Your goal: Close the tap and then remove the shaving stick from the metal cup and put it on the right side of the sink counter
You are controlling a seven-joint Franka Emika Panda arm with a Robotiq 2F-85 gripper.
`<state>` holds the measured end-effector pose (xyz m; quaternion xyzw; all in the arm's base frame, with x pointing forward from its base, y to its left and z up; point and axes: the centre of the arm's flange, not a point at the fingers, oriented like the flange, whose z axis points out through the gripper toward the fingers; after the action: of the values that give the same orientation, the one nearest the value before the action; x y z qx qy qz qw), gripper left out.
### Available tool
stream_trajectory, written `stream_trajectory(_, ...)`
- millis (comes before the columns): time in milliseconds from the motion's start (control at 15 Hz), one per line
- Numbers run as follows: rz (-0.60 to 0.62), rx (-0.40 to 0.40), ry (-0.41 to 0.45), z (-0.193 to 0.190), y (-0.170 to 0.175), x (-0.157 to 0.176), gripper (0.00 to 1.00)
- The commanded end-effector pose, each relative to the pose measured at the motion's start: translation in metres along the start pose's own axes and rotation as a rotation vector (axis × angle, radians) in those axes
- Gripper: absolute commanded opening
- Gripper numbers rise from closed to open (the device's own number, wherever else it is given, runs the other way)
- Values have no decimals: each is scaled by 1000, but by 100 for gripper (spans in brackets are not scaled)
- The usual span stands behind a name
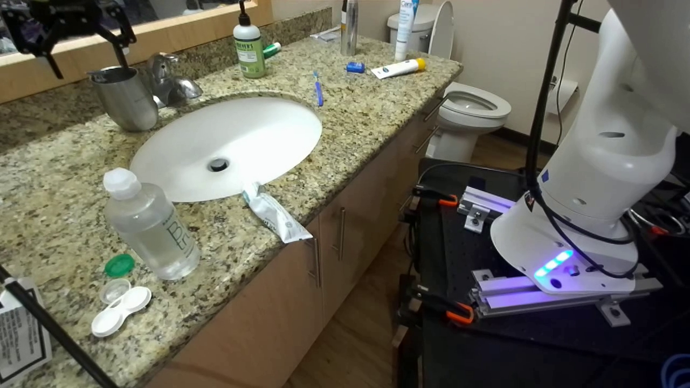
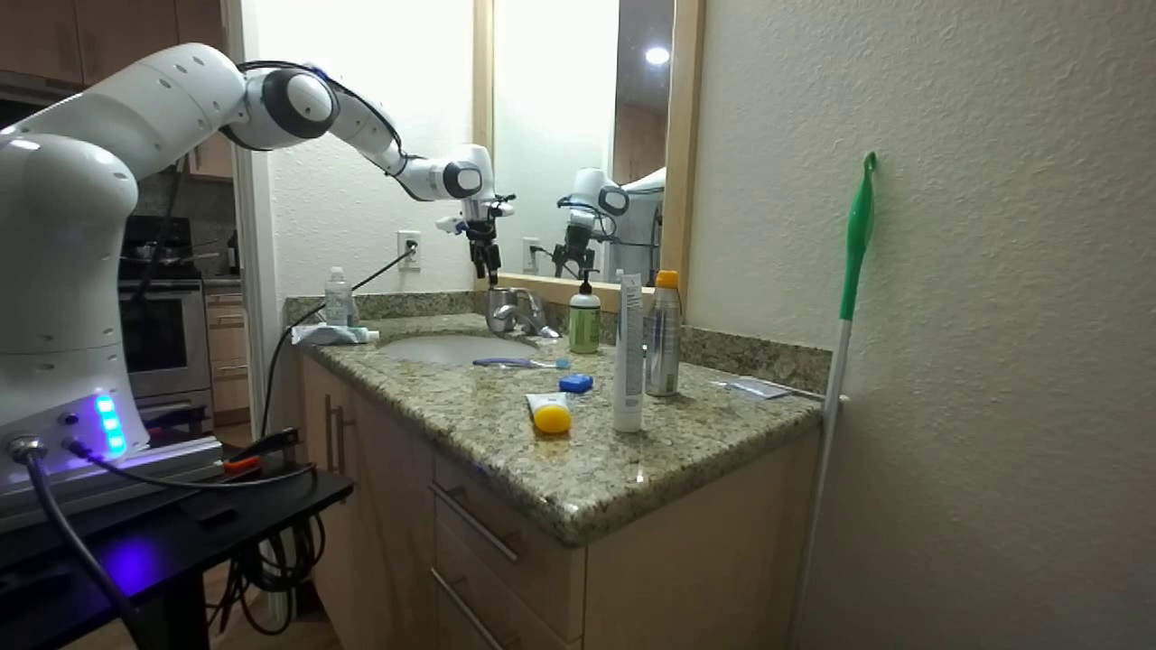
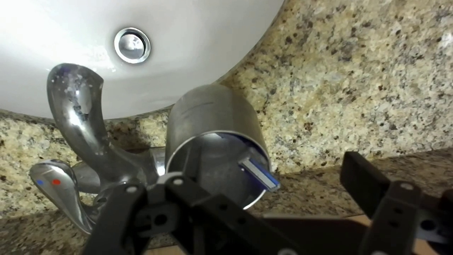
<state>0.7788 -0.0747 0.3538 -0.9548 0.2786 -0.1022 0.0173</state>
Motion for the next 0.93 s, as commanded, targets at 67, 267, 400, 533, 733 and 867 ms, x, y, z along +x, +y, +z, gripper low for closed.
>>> stream_trajectory(67,-84,-34,-39,8,11,22,100)
stream_trajectory(267,-163,-57,-56,21,28,39,100)
stream_trajectory(400,-258,-30,-34,31,33,43,100)
stream_trajectory(533,-206,-37,-40,25,40,26,100)
stream_trajectory(733,-230,-30,-32,25,38,28,100)
stream_trajectory(867,-224,-22,-17,23,34,27,100)
